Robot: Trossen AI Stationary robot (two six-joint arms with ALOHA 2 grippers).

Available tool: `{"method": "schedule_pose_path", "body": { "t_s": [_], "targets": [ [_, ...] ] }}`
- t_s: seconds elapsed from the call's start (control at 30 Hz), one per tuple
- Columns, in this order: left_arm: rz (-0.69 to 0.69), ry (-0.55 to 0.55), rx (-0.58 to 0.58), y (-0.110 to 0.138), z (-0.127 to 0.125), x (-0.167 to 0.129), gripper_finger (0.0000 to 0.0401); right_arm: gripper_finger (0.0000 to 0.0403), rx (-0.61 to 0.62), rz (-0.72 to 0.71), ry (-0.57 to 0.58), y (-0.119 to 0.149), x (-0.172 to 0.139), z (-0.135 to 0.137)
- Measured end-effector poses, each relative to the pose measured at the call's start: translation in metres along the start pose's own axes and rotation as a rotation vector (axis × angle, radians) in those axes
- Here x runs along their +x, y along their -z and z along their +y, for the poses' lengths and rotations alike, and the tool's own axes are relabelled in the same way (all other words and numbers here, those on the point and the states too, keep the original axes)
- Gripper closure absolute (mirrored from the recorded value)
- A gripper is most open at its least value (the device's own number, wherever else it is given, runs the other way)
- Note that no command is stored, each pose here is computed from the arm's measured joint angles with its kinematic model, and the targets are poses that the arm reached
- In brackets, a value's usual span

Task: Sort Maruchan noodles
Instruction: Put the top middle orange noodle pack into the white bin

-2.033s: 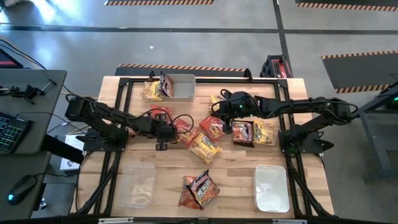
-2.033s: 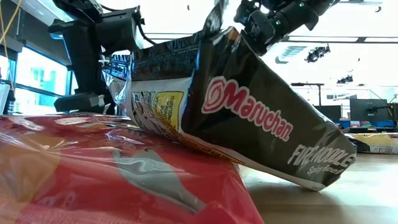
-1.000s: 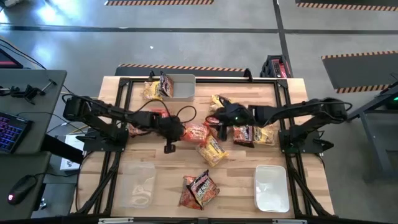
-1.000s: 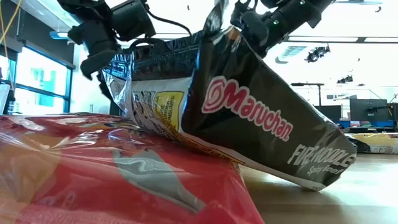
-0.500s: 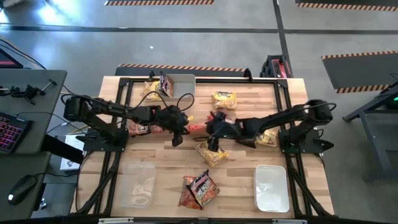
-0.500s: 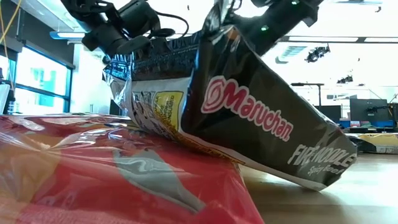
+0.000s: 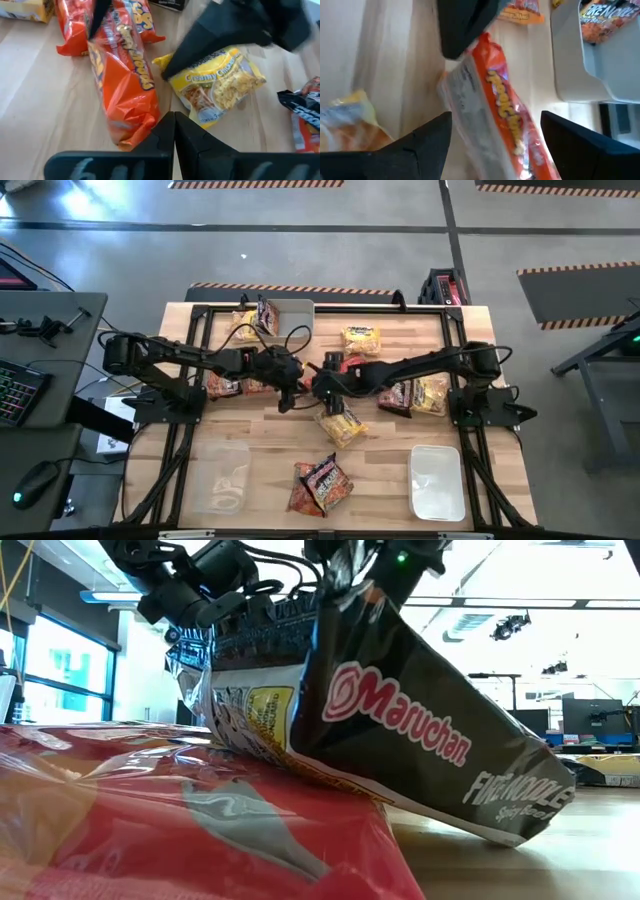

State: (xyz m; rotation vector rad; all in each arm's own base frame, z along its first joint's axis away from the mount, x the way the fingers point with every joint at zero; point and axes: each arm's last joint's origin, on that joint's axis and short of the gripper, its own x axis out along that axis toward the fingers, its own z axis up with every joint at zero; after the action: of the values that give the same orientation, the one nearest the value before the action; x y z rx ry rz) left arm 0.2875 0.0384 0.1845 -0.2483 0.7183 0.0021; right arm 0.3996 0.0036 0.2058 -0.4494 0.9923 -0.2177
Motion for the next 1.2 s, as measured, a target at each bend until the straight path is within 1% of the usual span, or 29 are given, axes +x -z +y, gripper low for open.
{"method": "schedule_pose_path", "body": {
  "t_s": [0.13, 0.2, 0.3, 0.53, 0.63, 0.8, 0.97, 1.07, 1.2],
  "targets": [
    [-0.007, 0.004, 0.015, -0.001, 0.000, 0.000, 0.0401, 0.0119, -0.058, -0.010, -0.016, -0.005, -0.002, -0.014],
    [-0.007, 0.004, 0.018, -0.001, 0.000, 0.000, 0.0401, 0.0119, -0.074, -0.016, -0.055, -0.006, -0.002, -0.022],
    [-0.007, 0.004, 0.024, -0.001, 0.000, 0.000, 0.0401, 0.0119, -0.093, -0.038, -0.147, -0.002, 0.003, -0.031],
    [-0.015, 0.004, 0.030, -0.002, 0.000, 0.000, 0.0401, 0.0119, -0.047, -0.060, -0.272, 0.007, 0.013, -0.050],
    [-0.022, 0.005, 0.031, -0.002, 0.000, 0.000, 0.0401, 0.0119, -0.033, -0.063, -0.290, 0.009, 0.015, -0.055],
    [-0.028, 0.006, 0.039, -0.003, 0.000, 0.000, 0.0401, 0.0119, -0.024, -0.059, -0.309, 0.011, 0.020, -0.055],
    [-0.028, 0.006, 0.039, -0.003, 0.000, 0.000, 0.0401, 0.0119, -0.036, 0.005, -0.344, 0.018, 0.035, -0.047],
    [-0.024, 0.005, 0.039, -0.002, 0.000, 0.000, 0.0401, 0.0120, -0.014, 0.014, -0.347, 0.019, 0.038, -0.045],
    [-0.020, 0.005, 0.038, -0.002, 0.000, 0.000, 0.0401, 0.0139, 0.031, 0.000, -0.362, 0.018, 0.039, -0.045]
  ]
}}
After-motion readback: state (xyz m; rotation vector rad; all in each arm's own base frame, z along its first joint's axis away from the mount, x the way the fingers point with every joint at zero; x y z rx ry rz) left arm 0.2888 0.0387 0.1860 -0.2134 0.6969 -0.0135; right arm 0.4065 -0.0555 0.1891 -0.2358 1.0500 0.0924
